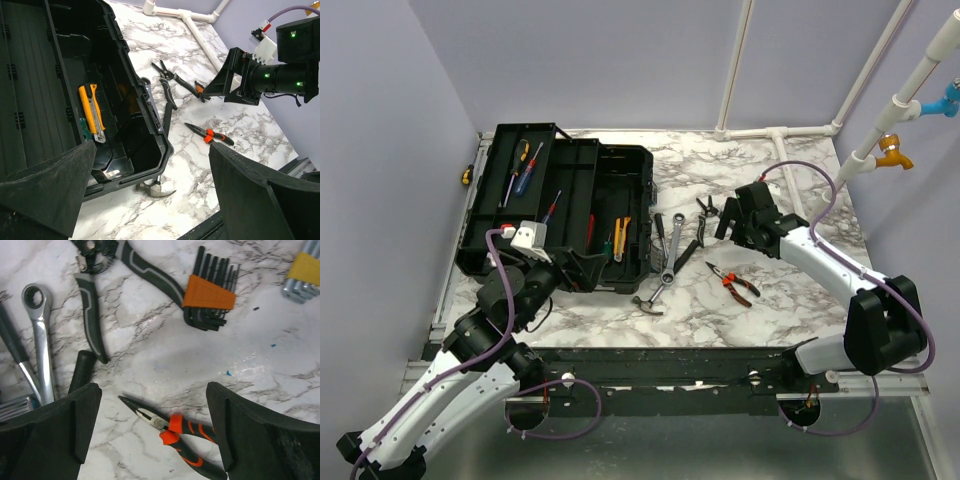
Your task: Pack the tool kit
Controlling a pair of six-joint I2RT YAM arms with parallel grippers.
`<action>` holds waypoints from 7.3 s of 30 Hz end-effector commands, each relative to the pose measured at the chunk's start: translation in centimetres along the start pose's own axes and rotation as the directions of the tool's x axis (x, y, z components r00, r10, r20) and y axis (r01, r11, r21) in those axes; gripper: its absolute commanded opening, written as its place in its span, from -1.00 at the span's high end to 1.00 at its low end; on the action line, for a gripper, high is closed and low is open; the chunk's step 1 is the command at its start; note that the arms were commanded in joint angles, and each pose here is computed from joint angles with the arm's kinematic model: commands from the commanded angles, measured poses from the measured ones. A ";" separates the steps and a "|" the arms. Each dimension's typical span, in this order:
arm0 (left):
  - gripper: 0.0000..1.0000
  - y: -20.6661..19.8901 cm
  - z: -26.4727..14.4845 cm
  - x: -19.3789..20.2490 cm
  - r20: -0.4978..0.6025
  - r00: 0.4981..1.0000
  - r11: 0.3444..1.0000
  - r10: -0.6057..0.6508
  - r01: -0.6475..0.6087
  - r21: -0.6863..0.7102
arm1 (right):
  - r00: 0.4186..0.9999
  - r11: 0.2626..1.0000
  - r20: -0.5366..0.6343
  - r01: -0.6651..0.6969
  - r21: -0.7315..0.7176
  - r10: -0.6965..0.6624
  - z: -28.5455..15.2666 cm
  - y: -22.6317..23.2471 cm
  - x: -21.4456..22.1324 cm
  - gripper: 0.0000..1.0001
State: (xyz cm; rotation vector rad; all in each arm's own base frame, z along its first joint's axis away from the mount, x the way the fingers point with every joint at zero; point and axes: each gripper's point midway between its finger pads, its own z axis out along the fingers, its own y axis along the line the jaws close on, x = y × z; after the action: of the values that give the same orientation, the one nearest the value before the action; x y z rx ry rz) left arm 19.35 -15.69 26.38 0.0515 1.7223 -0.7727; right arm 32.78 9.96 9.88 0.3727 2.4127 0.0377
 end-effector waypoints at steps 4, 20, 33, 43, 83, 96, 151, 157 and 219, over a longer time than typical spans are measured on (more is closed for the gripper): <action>-0.97 -0.7 -0.6 -1.5 0.015 1.000 1.000 0.009 -0.009 0.013 | 0.998 0.982 -0.069 -0.012 -0.189 -0.001 0.4 4.7 1.0 -0.72; -0.97 3.4 -4.7 -6.9 -0.019 0.986 0.940 0.165 -0.163 -0.300 | 0.995 0.936 -0.030 0.077 -0.344 -0.093 -1.2 13.2 -0.7 -0.71; -0.97 6.3 -3.1 -13.0 0.040 0.992 0.903 0.116 -0.089 -0.420 | 0.994 0.729 -0.025 0.062 -0.682 -0.108 -4.9 21.6 -1.8 -0.68; -0.97 11.3 -2.4 -17.9 0.170 0.970 0.908 -0.173 0.224 -0.353 | 0.983 0.704 -0.072 0.069 -0.707 -0.169 -2.2 25.0 0.8 -0.62; -0.97 23.0 -6.6 -17.2 0.406 0.827 0.684 -0.390 0.555 -0.473 | 0.999 0.865 -0.029 0.012 -0.502 -0.031 3.7 16.6 -4.3 0.99; -0.93 30.4 -3.5 -14.5 0.345 0.668 0.536 -0.659 0.739 -0.407 | 0.998 0.813 -0.052 -0.008 -0.582 -0.027 3.1 17.5 -3.2 0.99; 1.00 27.2 4.6 -8.8 -0.105 0.802 0.762 -0.588 0.506 -0.404 | 0.978 0.660 -0.181 -0.065 -0.749 -0.109 2.2 20.2 0.7 0.99; 1.00 24.4 4.4 -12.3 -0.065 0.868 0.822 -0.492 0.439 -0.362 | 0.977 0.657 -0.184 -0.067 -0.751 -0.110 2.3 20.3 0.8 0.99; 1.00 36.0 9.5 -2.0 -0.070 0.518 0.484 -0.852 0.730 -0.483 | 0.966 0.644 -0.220 -0.084 -0.760 -0.133 3.1 20.5 2.0 0.99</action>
State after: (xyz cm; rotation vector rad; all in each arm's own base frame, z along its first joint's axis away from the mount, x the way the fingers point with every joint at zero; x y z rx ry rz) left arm 42.77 12.13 9.26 -1.1507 2.1483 -0.8474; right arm 41.10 28.45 11.78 -0.0235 2.2689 1.0580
